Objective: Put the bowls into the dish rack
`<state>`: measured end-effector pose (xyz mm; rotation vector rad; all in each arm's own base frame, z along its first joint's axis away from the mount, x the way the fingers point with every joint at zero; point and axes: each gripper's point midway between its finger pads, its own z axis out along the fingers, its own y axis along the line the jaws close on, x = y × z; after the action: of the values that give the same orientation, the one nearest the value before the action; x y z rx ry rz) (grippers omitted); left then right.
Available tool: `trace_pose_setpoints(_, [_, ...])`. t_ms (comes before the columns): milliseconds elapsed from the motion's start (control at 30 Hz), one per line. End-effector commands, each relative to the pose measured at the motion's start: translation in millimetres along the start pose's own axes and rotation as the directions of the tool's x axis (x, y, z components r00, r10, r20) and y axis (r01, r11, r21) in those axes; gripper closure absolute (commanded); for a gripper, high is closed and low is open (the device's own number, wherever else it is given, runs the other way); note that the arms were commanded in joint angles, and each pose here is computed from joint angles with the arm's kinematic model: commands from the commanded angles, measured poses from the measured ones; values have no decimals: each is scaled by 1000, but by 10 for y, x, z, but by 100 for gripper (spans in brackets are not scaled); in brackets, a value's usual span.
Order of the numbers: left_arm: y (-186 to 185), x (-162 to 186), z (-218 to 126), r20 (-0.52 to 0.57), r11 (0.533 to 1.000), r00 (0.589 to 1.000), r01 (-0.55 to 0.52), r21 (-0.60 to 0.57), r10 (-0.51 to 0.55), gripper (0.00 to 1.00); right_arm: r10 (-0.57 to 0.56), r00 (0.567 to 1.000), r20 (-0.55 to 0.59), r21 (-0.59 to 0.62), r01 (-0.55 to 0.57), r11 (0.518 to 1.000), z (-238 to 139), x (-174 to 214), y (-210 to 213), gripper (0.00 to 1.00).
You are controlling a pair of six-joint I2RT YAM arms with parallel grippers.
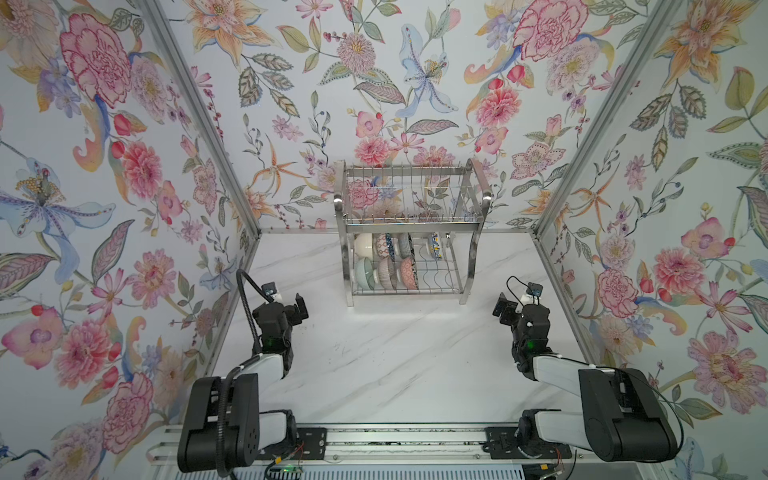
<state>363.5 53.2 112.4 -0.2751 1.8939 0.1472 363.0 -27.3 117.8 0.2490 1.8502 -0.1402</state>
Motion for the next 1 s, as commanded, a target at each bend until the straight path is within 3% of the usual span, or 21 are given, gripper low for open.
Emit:
trace_pose_setpoints(0, [-18, -232, 17, 108, 1000, 994, -23, 12, 22, 1, -4, 999, 45, 0, 4, 1000, 12, -114, -9, 3])
trace_pose_setpoints(267, [-86, -243, 140, 136, 999, 991, -21, 39, 15, 1, -10, 996, 88, 26, 8, 1000, 81, -123, -140, 2])
trace_pose_setpoints(400, [-220, -205, 176, 128, 995, 989, -80, 52, 72, 1, -8, 991, 134, 14, 6, 1000, 81, -34, -150, 2])
trace_pose_setpoints(600, [-323, -108, 117, 174, 989, 977, -137, 51, 126, 1, -13, 994, 110, 17, 12, 1000, 154, 10, -138, 2])
trace_pose_setpoints(767, [-304, -145, 121, 183, 991, 976, -125, 38, 116, 1, 56, 997, 52, 2, -56, 998, 269, 40, -250, 1])
trace_pose_setpoints(967, [-286, -146, 113, 186, 992, 976, -121, 29, 114, 1, 41, 997, 62, 22, -42, 999, 261, 33, -244, 2])
